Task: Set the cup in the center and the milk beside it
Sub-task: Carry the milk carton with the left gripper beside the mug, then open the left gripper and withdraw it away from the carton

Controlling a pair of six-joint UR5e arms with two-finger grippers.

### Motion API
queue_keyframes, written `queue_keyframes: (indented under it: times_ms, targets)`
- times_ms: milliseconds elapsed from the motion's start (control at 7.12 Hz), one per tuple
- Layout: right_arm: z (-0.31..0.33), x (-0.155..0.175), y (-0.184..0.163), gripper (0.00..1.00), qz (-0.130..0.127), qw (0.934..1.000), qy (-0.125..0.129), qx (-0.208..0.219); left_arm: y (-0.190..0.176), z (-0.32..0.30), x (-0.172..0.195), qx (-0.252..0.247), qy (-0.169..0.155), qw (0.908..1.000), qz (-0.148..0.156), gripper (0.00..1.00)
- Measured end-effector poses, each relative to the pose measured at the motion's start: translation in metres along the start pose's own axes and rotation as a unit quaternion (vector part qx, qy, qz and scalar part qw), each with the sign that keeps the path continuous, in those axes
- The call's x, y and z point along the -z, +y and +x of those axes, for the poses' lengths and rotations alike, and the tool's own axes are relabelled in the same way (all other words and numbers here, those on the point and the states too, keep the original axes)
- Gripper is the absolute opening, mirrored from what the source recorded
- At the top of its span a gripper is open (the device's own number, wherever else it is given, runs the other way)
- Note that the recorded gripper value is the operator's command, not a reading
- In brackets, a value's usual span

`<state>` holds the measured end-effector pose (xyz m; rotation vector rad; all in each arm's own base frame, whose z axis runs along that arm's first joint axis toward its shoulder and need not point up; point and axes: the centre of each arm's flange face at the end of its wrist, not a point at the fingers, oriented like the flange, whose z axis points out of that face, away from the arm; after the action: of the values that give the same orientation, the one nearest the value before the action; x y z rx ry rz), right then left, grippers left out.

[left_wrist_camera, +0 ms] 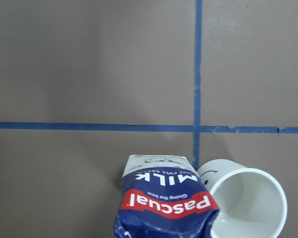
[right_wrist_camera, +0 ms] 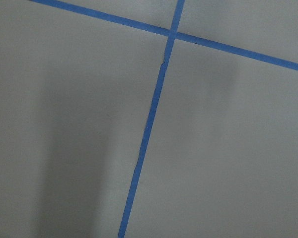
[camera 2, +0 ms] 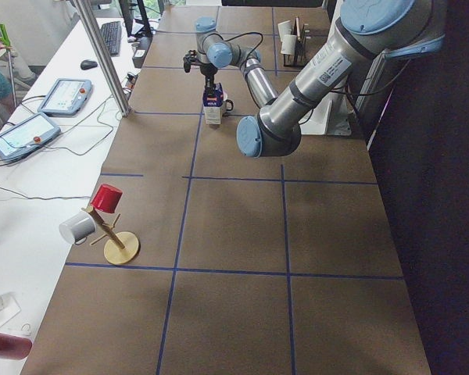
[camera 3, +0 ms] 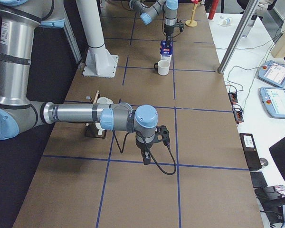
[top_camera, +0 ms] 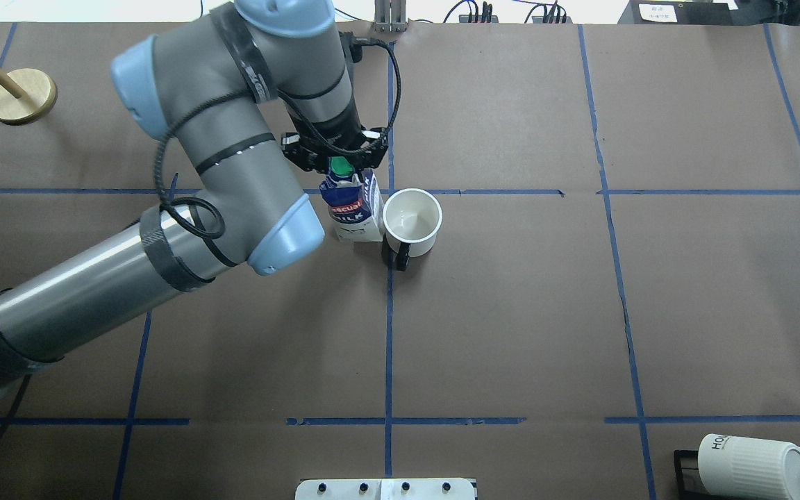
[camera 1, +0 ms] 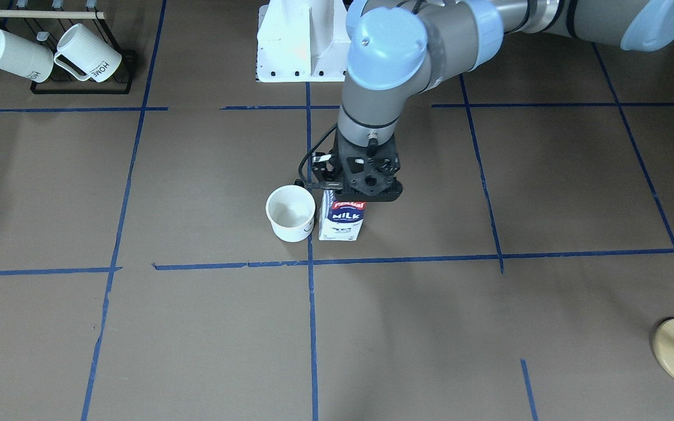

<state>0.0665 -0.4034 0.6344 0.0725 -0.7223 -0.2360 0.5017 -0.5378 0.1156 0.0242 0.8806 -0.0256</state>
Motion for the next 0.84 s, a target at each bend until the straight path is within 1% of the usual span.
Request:
queue_keyframes:
  times_ms: [140,281,561,702,842]
  targets:
    - [0.0,0.0,0.0,1.0,0.0,1.0,0.0,0.0,0.003,0.003,-0.006,-0.003,-0.001,1.0,0.001,1.0]
    - [0.0,0.0,0.0,1.0,0.0,1.0,0.0,0.0,0.004,0.003,-0.01,-0.004,-0.004,1.0,0.003,1.0]
    - [0.0,0.0,-0.001,1.0,0.001,1.0,0.0,0.0,0.004,0.003,-0.003,-0.003,-0.006,0.9999,0.011,1.0]
    - [-0.001,0.001,-0.001,1.0,0.001,1.0,0.0,0.0,0.001,0.0,0.011,0.0,-0.004,0.9999,0.015,1.0]
    - [-0.001,0.001,-0.001,1.0,0.001,1.0,0.0,0.0,-0.007,-0.008,0.034,0.003,-0.001,0.9999,0.015,1.0]
